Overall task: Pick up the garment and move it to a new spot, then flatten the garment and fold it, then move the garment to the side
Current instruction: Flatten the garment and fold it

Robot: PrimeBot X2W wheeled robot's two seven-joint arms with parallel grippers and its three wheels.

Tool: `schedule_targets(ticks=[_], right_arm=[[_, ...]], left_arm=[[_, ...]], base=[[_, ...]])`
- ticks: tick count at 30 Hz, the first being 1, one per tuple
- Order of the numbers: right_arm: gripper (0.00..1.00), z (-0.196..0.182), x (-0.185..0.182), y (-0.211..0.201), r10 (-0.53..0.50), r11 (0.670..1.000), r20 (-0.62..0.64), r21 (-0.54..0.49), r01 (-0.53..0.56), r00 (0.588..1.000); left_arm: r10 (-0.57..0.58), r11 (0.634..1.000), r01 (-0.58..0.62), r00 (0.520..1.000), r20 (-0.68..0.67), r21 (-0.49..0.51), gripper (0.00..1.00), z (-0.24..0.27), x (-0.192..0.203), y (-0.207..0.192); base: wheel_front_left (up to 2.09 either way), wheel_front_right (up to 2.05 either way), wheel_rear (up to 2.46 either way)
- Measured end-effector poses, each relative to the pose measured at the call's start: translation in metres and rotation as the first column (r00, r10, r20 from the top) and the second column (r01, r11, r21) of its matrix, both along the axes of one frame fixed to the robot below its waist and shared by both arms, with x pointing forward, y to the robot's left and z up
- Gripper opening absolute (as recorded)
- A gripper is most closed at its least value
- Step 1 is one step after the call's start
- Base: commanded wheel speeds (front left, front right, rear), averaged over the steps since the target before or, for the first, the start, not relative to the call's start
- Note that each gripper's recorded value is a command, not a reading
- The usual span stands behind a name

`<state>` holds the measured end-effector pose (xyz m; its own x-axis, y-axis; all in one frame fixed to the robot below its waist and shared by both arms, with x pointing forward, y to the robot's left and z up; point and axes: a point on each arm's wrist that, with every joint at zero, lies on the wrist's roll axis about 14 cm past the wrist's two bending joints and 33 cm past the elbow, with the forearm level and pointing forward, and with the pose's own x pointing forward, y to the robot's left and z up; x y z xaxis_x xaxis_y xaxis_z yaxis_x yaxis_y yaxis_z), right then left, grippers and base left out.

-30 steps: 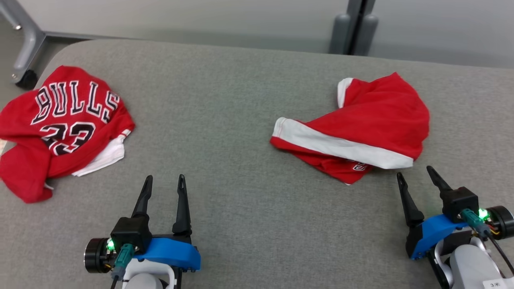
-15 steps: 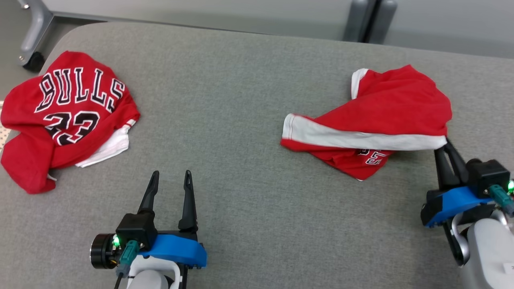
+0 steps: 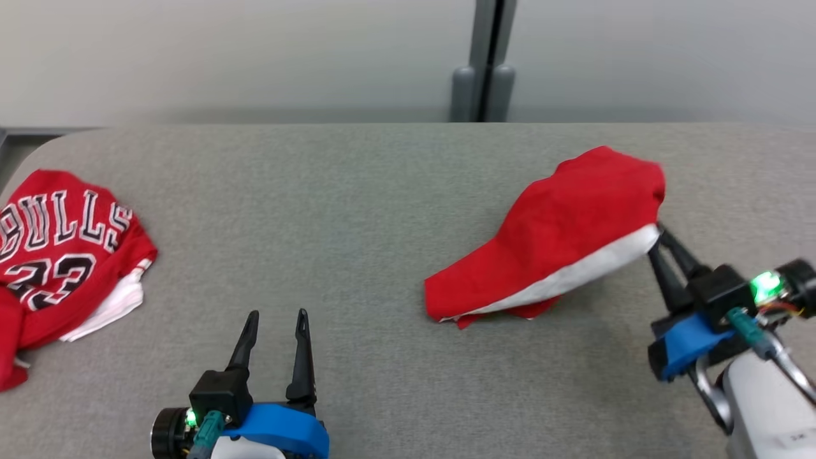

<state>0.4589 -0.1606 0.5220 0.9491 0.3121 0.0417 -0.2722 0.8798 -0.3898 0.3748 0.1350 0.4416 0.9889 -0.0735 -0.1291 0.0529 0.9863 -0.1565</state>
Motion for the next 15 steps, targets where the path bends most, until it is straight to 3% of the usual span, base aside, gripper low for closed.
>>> schedule_targets(ticks=[4, 5, 6, 11, 15], right_arm=[[0.0, -0.037, -0.028, -0.017, -0.048, 0.999, -0.132, -0.01, 0.047, 0.99], [0.35, -0.049, -0.035, -0.023, -0.065, 0.998, -0.171, -0.017, 0.063, 0.983], [1.0, -0.062, -0.042, -0.03, -0.084, 0.996, -0.212, -0.026, 0.08, 0.974], [1.0, -0.107, -0.061, -0.039, -0.135, 0.99, -0.344, 0.0, 0.144, 0.929], [1.0, -0.118, -0.061, -0.046, -0.163, 0.984, -0.37, 0.011, 0.18, 0.914]], left_arm=[[-0.056, 0.998, 0.056, 0.998, -0.006, -0.011, 1.0, -0.002, 0.001, -0.019], [-0.07, 0.998, 0.069, 0.998, -0.007, -0.013, 1.0, -0.002, 0.002, -0.023], [-0.088, 0.996, 0.088, 0.996, -0.008, -0.014, 1.0, -0.003, 0.002, -0.029], [-0.217, 0.976, 0.217, 0.976, -0.01, -0.028, 1.0, -0.006, 0.009, -0.064], [-0.367, 0.929, 0.362, 0.929, -0.053, -0.083, 1.0, -0.022, 0.005, -0.102]], base=[[0.0, 0.0, 0.0], [0.0, 0.0, 0.0], [0.0, 0.0, 0.0], [0.0, 0.0, 0.0], [0.0, 0.0, 0.0]])
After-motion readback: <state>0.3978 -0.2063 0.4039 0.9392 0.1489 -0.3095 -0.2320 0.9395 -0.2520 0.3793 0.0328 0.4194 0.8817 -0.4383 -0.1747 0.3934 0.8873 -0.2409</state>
